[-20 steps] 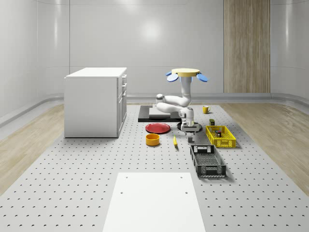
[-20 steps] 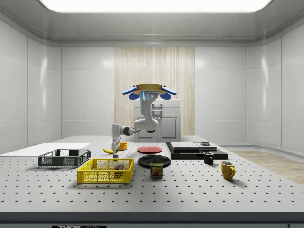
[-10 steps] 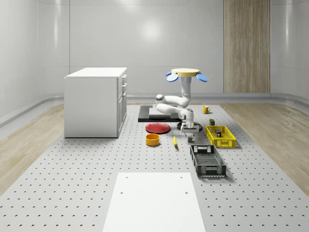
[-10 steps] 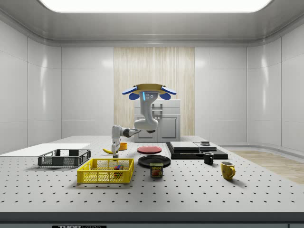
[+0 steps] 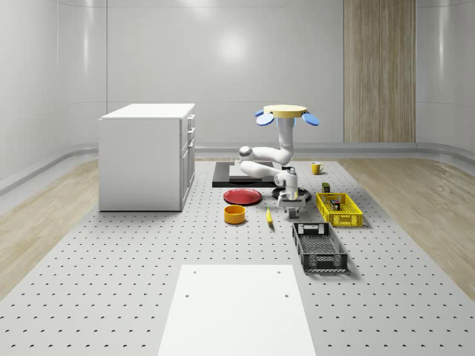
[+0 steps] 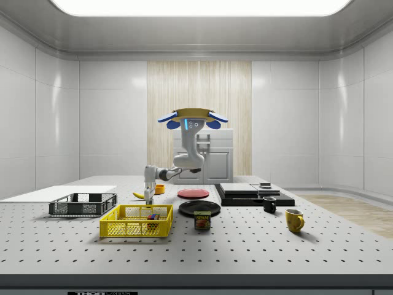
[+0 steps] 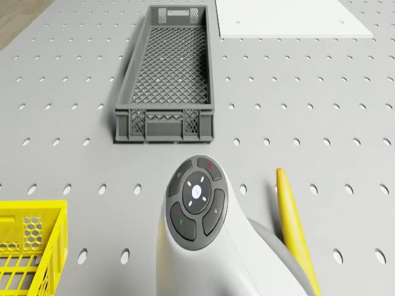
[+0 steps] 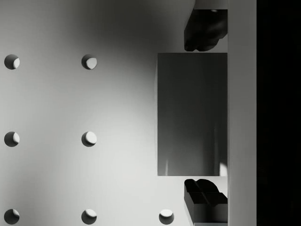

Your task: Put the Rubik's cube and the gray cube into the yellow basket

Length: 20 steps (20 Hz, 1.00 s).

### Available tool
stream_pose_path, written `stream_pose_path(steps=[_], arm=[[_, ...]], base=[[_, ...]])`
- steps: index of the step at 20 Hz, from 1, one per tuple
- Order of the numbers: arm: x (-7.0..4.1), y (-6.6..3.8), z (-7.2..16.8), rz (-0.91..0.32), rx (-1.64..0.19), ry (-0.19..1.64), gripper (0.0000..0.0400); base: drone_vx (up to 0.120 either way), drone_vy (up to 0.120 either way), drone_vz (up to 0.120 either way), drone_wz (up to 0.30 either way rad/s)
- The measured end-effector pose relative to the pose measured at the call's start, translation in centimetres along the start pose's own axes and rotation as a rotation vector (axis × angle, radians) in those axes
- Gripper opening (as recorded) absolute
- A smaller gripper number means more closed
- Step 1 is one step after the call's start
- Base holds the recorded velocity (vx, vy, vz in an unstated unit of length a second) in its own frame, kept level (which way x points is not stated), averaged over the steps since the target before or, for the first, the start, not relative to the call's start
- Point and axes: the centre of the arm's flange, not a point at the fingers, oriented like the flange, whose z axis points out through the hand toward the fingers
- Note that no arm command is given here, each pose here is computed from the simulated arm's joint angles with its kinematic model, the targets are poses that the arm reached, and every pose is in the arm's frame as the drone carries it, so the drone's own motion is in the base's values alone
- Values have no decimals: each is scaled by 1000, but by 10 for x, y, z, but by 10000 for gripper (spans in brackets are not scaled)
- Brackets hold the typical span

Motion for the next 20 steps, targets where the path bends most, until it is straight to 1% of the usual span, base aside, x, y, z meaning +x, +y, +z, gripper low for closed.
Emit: stream_pose_path(steps=[1, 3, 6, 9, 14, 19, 20], arm=[[0, 0, 1, 0, 0, 0, 367], [0, 0, 2, 0, 0, 0, 321], [0, 0, 3, 0, 0, 0, 284], [0, 0, 4, 0, 0, 0, 266], [0, 0, 3, 0, 0, 0, 255], [0, 0, -11, 0, 0, 0, 251], [0, 0, -15, 0, 0, 0, 251]], base=[[0, 0, 0, 0], [0, 0, 0, 0], [0, 0, 0, 0], [0, 0, 0, 0], [0, 0, 0, 0], [0, 0, 0, 0], [0, 0, 80, 0]])
